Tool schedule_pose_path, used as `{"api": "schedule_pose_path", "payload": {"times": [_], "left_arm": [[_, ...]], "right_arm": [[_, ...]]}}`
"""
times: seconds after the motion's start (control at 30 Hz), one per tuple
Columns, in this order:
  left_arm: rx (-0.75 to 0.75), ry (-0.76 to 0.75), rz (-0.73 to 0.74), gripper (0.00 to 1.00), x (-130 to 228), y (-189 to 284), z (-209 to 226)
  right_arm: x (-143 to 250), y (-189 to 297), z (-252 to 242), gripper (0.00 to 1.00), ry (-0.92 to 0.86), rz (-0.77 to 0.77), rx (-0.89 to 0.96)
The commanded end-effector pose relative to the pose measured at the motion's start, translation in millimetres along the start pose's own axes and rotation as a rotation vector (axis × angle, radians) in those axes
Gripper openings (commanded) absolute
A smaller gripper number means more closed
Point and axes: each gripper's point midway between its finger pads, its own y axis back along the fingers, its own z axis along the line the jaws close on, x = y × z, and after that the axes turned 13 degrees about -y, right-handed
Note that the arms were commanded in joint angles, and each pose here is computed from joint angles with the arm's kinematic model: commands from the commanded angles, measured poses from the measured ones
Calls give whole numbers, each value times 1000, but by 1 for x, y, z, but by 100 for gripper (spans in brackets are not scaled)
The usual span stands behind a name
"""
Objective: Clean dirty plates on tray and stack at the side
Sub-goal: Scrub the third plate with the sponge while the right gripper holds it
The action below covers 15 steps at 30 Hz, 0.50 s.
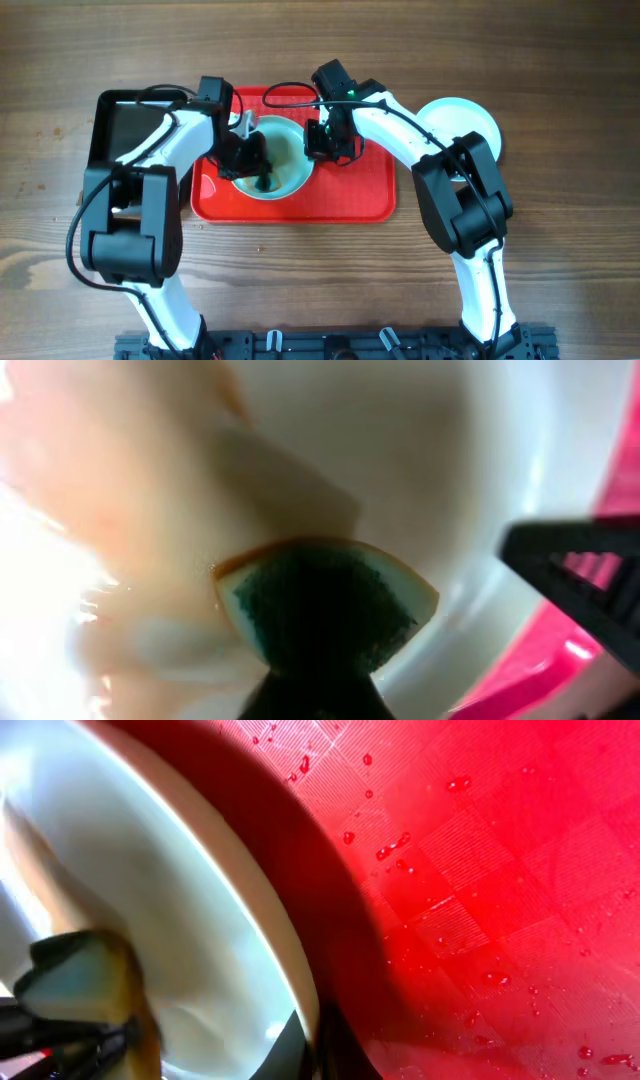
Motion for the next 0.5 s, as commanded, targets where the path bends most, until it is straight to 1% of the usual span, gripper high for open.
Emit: {"api": "schedule_pose_path", "payload": {"times": [0.0, 0.03, 0.1, 0.13, 0.23, 0.3, 0.37, 0.4, 0.47], "left_arm": [[104, -94, -26, 4, -6, -10, -16], [101, -112, -59, 4, -15, -10, -16], [18, -114, -137, 4, -35, -8, -3], [-43, -87, -165, 4, -42, -7, 7], [-299, 49, -243, 4, -56, 3, 52], [-410, 107, -256, 4, -54, 10, 71], [-523, 163, -220, 4, -39, 17, 89], [-555, 179, -177, 4, -27, 18, 94], [-570, 192, -114, 4, -11, 17, 96]], "right_arm": [[1, -13, -12, 4, -34, 16, 32], [1, -13, -12, 4, -34, 17, 32], [1, -13, -12, 4, -33, 16, 32], [1, -13, -12, 4, -33, 16, 32], [0, -13, -12, 4, -33, 15, 32], [0, -13, -12, 4, -33, 15, 32], [0, -13, -12, 4, -33, 15, 31], [0, -13, -12, 4, -33, 15, 31], [0, -13, -12, 4, -33, 15, 31]]}}
